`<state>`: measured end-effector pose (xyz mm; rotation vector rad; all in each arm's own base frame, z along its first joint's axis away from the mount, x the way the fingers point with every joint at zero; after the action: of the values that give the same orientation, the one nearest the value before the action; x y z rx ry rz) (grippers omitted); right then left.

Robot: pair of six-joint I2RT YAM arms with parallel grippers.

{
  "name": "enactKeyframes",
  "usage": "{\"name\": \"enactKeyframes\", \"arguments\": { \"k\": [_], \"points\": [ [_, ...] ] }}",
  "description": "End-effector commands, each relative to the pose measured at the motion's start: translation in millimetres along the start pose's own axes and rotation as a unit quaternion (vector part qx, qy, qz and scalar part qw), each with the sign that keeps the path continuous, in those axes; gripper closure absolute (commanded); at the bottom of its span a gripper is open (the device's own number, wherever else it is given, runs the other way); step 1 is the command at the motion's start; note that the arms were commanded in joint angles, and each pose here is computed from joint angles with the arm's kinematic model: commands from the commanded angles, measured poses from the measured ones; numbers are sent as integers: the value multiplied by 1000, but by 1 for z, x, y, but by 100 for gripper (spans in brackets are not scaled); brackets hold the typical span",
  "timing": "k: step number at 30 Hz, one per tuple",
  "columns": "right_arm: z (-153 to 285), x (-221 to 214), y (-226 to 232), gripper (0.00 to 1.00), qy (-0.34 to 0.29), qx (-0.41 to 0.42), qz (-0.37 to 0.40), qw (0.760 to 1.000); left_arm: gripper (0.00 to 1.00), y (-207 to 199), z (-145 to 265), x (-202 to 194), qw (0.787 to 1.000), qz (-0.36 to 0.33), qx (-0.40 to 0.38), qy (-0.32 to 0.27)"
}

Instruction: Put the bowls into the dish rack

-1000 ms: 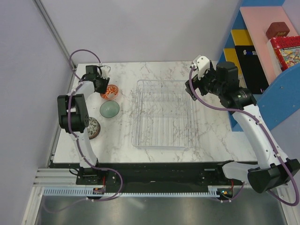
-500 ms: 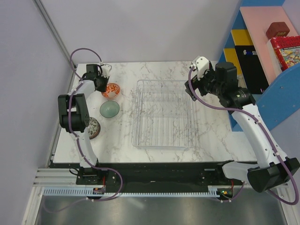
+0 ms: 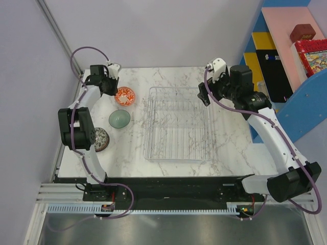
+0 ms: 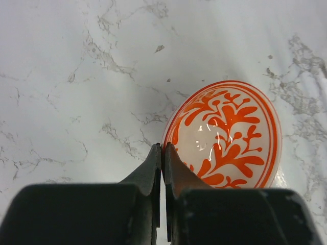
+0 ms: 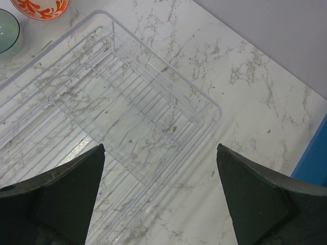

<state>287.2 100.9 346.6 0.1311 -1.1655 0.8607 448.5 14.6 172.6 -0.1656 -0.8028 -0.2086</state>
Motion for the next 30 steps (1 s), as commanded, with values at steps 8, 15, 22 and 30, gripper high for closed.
{"name": "enactKeyframes", "arguments": {
  "k": [8, 15, 22, 30],
  "points": [
    [-25, 8, 2, 2, -43, 1, -86, 995, 98, -25, 61, 66, 990, 2, -67, -122],
    [-32, 9, 10, 2, -74, 35, -122, 989, 98, -45, 76, 68, 977, 7, -166, -133],
    [-52, 11, 31, 2, -110, 148, -229, 956, 98, -83, 112, 80, 938, 10, -311, -149],
    [-76, 8, 37, 2, -127, 245, -307, 911, 98, -132, 127, 86, 896, -2, -425, -129]
  ]
}}
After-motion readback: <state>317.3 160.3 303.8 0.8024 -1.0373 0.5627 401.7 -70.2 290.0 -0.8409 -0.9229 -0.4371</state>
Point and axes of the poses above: each gripper's point midway between its finger pads, its own z axis back along the fingers, its own y axis along the line the jaws close on, x = y × z, the point moved 10 cm from there along z, back along the fingers, and after that the axes turned 12 degrees about z, right-handed, at the moved point
